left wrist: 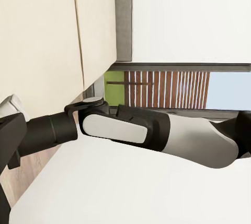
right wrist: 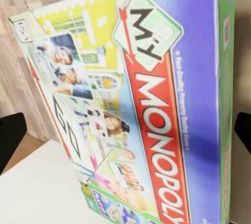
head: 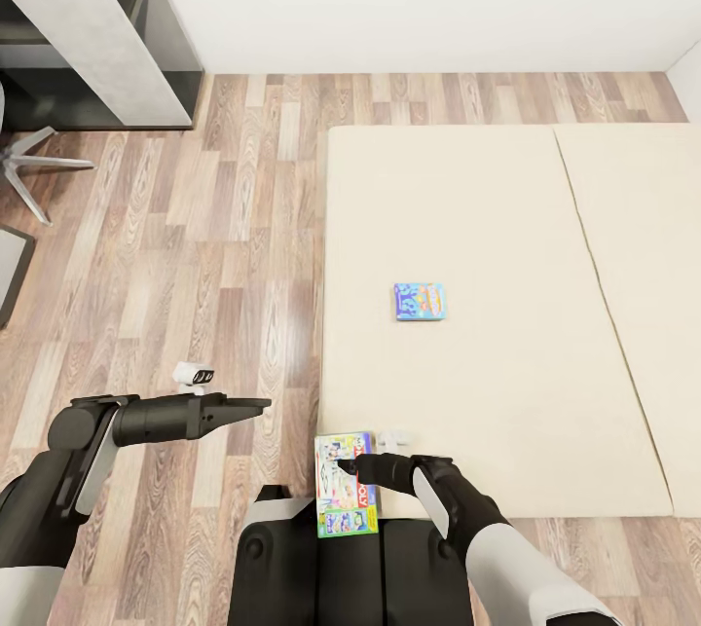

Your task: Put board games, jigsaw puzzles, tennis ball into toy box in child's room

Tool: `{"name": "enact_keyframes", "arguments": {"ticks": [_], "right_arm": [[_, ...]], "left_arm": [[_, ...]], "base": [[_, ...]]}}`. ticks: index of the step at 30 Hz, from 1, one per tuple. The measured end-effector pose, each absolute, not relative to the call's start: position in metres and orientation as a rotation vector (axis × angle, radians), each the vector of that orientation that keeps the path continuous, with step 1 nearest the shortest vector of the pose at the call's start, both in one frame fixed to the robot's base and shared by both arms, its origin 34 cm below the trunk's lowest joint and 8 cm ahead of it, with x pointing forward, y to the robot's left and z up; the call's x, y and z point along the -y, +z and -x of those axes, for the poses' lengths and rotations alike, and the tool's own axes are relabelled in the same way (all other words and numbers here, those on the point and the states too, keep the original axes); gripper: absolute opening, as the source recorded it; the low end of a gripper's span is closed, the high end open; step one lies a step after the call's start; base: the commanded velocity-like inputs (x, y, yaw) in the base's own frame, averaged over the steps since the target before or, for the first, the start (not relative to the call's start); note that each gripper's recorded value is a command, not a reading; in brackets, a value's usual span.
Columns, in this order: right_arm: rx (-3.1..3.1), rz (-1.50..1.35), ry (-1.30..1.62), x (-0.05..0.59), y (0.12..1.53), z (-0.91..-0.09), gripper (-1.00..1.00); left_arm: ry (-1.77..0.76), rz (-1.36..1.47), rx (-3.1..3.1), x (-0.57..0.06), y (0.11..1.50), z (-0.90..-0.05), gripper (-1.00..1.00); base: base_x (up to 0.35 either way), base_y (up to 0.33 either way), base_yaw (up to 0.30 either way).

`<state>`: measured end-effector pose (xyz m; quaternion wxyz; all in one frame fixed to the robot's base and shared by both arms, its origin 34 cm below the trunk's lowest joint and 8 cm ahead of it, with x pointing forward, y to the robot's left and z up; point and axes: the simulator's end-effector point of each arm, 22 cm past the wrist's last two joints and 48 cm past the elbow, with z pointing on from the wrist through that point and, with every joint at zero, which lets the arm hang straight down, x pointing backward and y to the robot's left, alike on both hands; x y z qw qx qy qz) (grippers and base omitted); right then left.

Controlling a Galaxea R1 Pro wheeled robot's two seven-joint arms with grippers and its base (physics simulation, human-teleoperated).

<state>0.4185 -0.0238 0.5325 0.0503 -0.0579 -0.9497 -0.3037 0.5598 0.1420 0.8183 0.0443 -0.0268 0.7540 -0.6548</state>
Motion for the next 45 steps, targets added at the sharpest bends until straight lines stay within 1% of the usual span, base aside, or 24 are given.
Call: {"name": "enact_keyframes", "arguments": {"ticks": [45], "right_arm": [[2.892, 0.175, -0.925, 0.0237, 0.5325, -0.4184, 1.0]], "left_arm": [[-1.999, 0.083, -2.305, -0.1425, 0.8181, -0.56, 1.0]], "base": [[0.0, 0.01, 0.0]]}}
